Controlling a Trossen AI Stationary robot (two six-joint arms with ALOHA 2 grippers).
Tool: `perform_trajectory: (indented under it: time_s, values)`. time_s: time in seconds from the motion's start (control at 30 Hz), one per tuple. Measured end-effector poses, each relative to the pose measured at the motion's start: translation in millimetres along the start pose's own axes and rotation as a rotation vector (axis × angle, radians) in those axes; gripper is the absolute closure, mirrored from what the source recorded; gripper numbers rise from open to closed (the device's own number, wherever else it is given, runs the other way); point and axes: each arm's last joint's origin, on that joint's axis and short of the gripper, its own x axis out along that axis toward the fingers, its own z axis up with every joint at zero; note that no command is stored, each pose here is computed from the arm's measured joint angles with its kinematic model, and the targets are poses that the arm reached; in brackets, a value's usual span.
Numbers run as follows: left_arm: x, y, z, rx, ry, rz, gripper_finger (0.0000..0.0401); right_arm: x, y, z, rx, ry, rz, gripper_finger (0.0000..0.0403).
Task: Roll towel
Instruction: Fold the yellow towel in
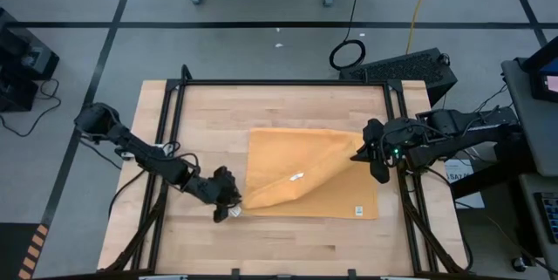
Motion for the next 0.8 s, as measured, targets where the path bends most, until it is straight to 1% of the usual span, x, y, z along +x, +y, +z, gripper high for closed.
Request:
perform_trajectory:
  time_s: [0.1, 0.3, 0.4, 0.53, 0.6, 0.7, 0.8]
  values:
    - [-2, -7, -5, -0.025, -0.028, 0.021, 0.0282, 0, 0, 0, -0.007, -0.001, -0.002, 0.0403]
    - [-9, -23, -15, -0.042, -0.137, 0.038, 0.0185, 0, 0, 0, -0.01, 0.0, -0.002, 0.0403]
    - [-8, -27, -16, -0.083, -0.204, 0.063, 0.0154, 0, 0, 0, -0.013, -0.001, -0.002, 0.0403]
    - [2, -23, -21, -0.178, -0.206, 0.115, 0.0139, 0, 0, 1, -0.012, -0.009, 0.002, 0.0403]
    - [10, -21, -25, -0.183, -0.191, 0.134, 0.0138, 0, 0, 1, -0.013, -0.008, 0.002, 0.0403]
    - [18, -23, -26, -0.192, -0.208, 0.118, 0.0138, 0, 0, 1, -0.013, -0.008, 0.002, 0.0403]
    - [25, -20, -27, -0.197, -0.209, 0.13, 0.0144, 0, 0, 1, -0.013, -0.008, 0.002, 0.0403]
